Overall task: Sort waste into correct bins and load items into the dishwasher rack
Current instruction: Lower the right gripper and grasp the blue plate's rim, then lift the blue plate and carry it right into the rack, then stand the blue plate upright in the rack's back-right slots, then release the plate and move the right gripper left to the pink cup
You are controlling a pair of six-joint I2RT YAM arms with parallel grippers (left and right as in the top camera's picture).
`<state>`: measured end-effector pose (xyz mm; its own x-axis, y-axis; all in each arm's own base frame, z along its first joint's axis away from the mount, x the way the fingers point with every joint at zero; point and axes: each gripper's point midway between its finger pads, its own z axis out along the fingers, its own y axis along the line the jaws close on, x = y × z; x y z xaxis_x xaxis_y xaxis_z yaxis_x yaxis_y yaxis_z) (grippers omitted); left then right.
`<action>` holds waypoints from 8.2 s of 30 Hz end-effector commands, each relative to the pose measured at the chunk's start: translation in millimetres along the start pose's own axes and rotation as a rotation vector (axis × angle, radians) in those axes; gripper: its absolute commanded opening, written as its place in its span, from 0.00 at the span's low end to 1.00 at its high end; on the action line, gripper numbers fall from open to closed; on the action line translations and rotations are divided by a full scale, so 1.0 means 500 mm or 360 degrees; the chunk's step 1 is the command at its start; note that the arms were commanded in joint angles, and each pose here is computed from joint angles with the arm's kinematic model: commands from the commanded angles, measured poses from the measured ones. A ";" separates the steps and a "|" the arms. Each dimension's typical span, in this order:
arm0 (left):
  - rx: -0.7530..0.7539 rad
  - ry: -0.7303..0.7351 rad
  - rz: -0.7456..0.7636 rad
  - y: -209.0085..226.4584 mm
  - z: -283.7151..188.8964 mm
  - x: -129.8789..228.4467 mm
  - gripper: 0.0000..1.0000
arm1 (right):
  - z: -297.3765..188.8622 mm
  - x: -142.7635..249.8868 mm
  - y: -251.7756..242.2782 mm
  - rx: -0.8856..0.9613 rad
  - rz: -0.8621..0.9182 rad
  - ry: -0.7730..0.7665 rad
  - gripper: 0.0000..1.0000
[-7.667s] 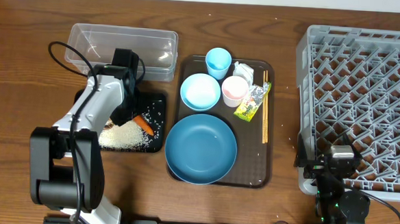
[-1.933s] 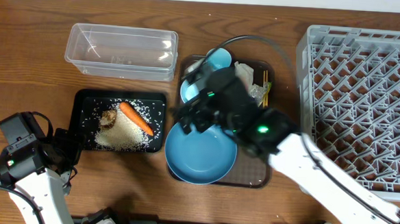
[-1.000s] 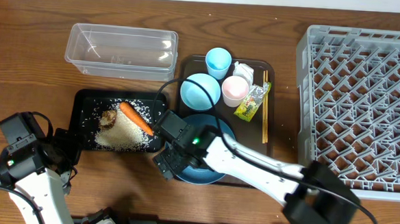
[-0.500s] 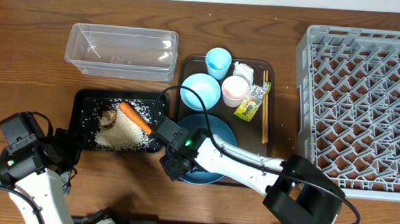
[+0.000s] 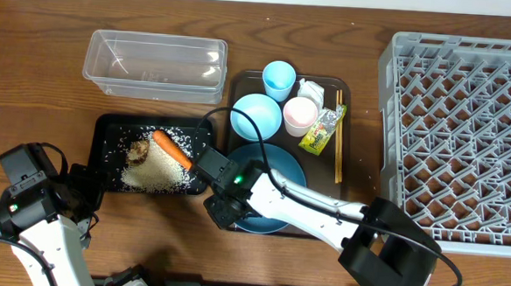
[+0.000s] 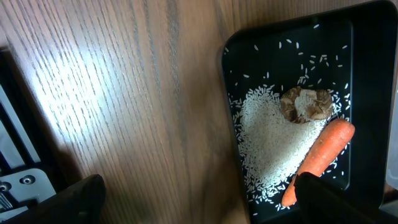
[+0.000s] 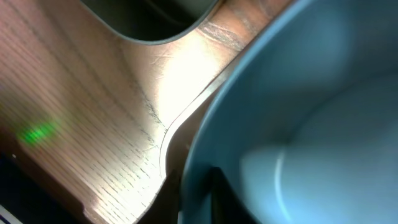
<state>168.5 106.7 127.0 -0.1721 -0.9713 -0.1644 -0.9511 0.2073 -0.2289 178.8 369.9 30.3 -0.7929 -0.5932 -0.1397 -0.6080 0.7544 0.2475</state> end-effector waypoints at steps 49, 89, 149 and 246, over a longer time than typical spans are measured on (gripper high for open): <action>-0.0006 0.0001 0.0005 0.003 0.001 0.000 0.98 | -0.767 0.004 -0.452 -0.0435 0.0408 -0.1414 0.01; -0.0006 0.0001 0.0005 0.003 0.001 0.000 0.98 | -0.764 0.141 -0.942 -0.0870 0.0781 -0.1979 0.01; -0.0006 0.0001 0.0005 0.003 0.001 0.000 0.98 | -0.758 0.107 -0.995 -0.1114 0.1331 -0.1949 0.01; -0.0006 0.0001 0.0005 0.003 0.001 0.000 0.98 | -0.354 -0.201 -0.476 0.0545 0.0497 -0.0866 0.99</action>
<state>168.5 106.6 126.8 -0.1745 -0.9709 -0.1641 -0.9508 0.2094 -0.2283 405.9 197.8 170.0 -0.7727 -0.1858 -0.6070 -0.3020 0.9486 0.0940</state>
